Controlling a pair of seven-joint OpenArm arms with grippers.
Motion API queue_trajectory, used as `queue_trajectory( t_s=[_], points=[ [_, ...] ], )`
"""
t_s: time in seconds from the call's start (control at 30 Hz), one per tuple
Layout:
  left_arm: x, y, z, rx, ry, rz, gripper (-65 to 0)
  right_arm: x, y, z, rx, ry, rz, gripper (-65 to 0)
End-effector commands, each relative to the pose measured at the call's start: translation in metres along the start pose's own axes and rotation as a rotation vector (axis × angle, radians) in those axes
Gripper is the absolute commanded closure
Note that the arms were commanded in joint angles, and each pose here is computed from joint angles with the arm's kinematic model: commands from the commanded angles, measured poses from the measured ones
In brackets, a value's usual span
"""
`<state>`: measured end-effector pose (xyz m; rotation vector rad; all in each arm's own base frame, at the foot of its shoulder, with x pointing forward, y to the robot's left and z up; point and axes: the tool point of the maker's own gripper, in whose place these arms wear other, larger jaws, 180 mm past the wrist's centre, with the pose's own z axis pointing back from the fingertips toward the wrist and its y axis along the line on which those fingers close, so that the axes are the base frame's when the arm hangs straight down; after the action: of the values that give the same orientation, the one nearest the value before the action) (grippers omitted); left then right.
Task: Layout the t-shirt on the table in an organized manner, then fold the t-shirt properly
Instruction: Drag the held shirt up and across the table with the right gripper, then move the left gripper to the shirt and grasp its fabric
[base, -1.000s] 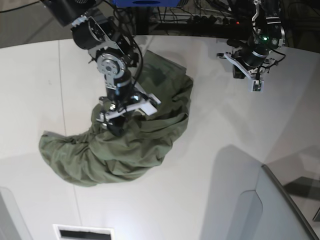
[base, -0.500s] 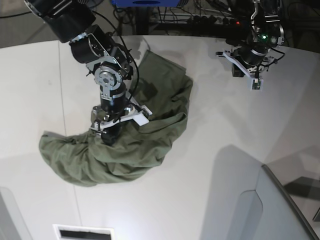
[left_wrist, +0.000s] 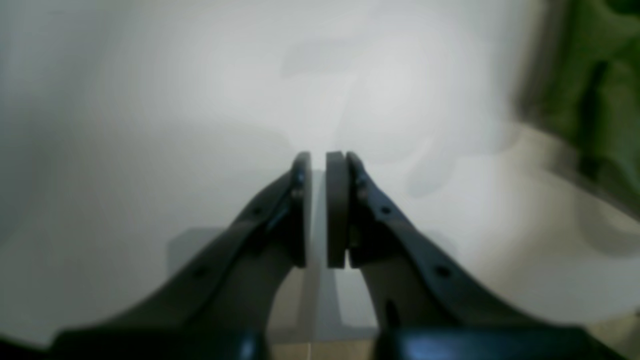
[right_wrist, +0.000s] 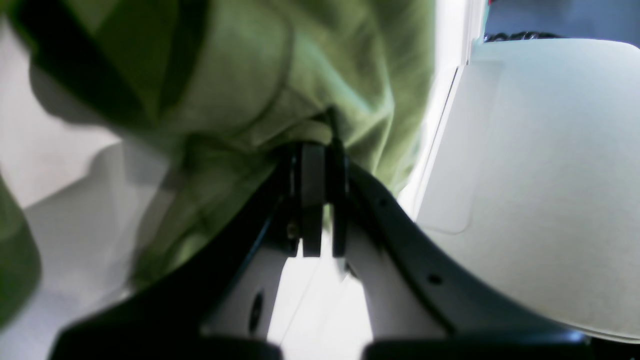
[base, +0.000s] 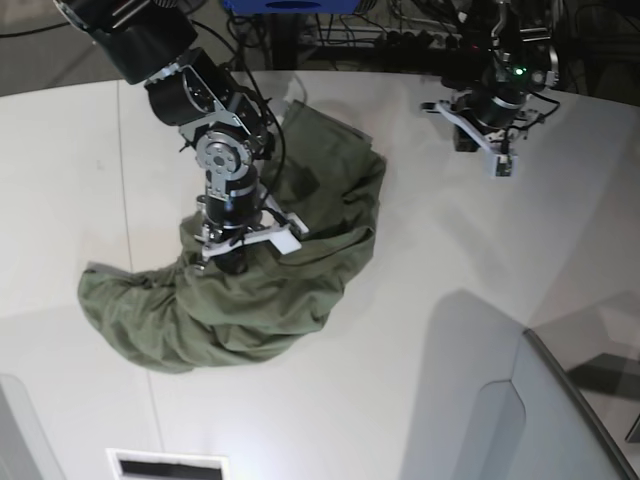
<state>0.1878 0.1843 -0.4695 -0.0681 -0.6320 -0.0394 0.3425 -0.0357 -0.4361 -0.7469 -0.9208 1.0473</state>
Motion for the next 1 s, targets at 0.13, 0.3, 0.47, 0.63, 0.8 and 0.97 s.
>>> queue_trajectory(
  t_s=[0.13, 0.3, 0.47, 0.63, 0.8, 0.97],
  points=[
    [0.018, -0.065, 0.002, -0.149, -0.062, -0.053, -6.7, 0.003, -0.015, -0.001, -0.046, 0.015, -0.012, -0.2],
    [0.029, -0.069, 0.006, -0.147, -0.093, -0.068, -7.2, 0.000, -0.007, 0.003, -0.030, 0.021, -0.010, -0.2],
    [0.053, -0.066, 0.016, -0.115, -0.202, -0.243, -29.3, -0.003, -0.001, 0.006, -0.019, 0.025, -0.009, -0.2],
    [0.052, -0.065, 0.013, -0.075, -0.215, -0.381, -49.9, -0.003, 0.000, 0.006, -0.017, 0.025, -0.009, -0.2],
    [0.067, -0.074, 0.004, -0.092, -0.243, -0.406, -41.1, -0.003, 0.000, 0.006, -0.017, 0.025, -0.009, -0.2],
    [0.100, -0.089, -0.007, -0.115, -0.303, -0.438, -41.3, -0.002, 0.000, 0.007, -0.016, 0.025, -0.012, -0.2]
  ],
)
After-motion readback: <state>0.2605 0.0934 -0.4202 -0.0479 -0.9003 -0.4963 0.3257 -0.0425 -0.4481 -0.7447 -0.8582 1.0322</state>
